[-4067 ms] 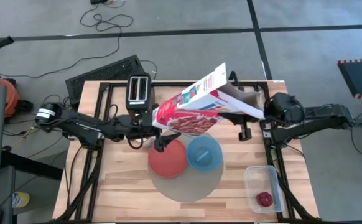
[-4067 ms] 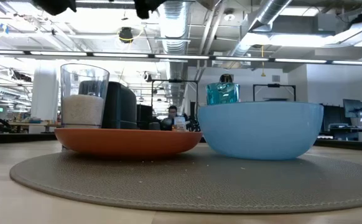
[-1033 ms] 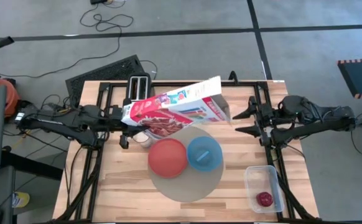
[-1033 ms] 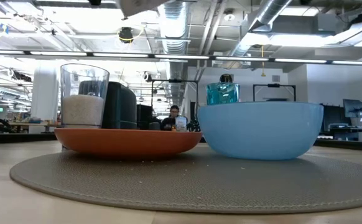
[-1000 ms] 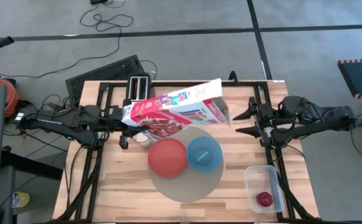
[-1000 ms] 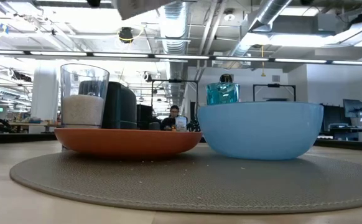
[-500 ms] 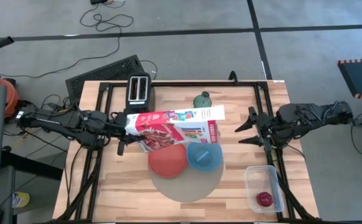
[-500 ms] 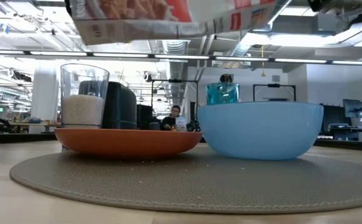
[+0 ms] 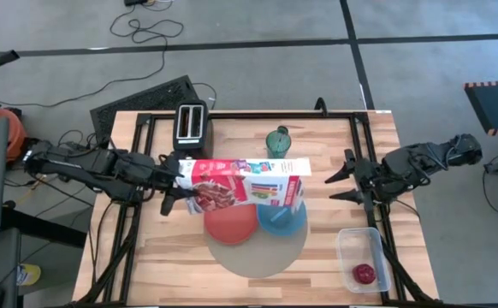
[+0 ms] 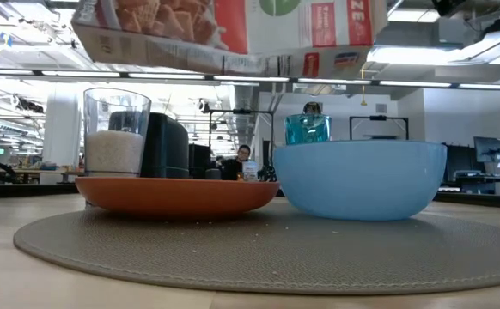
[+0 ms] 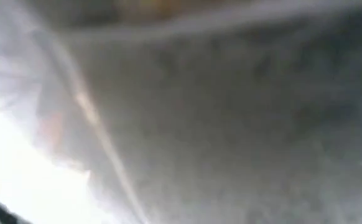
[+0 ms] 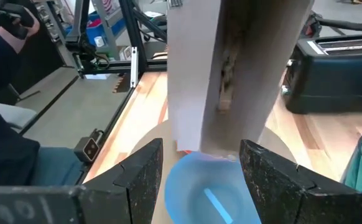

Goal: Arrange a breakfast setting
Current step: Pour the cereal from the cereal box into the bowl

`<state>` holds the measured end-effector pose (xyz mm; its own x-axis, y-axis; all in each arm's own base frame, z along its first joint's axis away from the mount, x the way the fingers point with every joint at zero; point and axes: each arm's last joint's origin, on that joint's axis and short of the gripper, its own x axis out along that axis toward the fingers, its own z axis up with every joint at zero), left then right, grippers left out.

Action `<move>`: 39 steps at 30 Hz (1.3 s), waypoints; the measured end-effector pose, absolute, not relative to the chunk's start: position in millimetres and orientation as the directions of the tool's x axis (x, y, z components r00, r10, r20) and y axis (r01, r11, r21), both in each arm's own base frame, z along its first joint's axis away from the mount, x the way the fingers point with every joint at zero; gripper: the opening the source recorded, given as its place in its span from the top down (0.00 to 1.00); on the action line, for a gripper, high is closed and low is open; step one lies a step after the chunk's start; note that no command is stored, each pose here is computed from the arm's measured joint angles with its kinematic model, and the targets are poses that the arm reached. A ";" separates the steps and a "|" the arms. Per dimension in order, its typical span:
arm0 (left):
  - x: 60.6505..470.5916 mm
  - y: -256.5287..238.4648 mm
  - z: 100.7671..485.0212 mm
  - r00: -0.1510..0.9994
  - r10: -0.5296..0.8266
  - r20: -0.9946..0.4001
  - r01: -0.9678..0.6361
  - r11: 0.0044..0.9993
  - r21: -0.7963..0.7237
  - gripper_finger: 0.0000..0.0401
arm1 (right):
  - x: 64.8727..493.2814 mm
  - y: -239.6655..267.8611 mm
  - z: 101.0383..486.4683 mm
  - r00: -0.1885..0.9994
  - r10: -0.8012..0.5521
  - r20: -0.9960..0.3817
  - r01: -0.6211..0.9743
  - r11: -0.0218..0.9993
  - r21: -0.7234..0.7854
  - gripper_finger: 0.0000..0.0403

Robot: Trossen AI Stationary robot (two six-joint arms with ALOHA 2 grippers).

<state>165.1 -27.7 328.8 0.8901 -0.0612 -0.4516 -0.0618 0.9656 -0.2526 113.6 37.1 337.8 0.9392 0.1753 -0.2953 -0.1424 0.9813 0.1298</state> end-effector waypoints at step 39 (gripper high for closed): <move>193.5 -37.3 352.5 0.681 -0.079 -0.728 -0.154 0.956 -0.248 0.66 | 112.6 35.7 333.7 0.931 0.146 -0.336 -0.108 0.986 0.128 0.41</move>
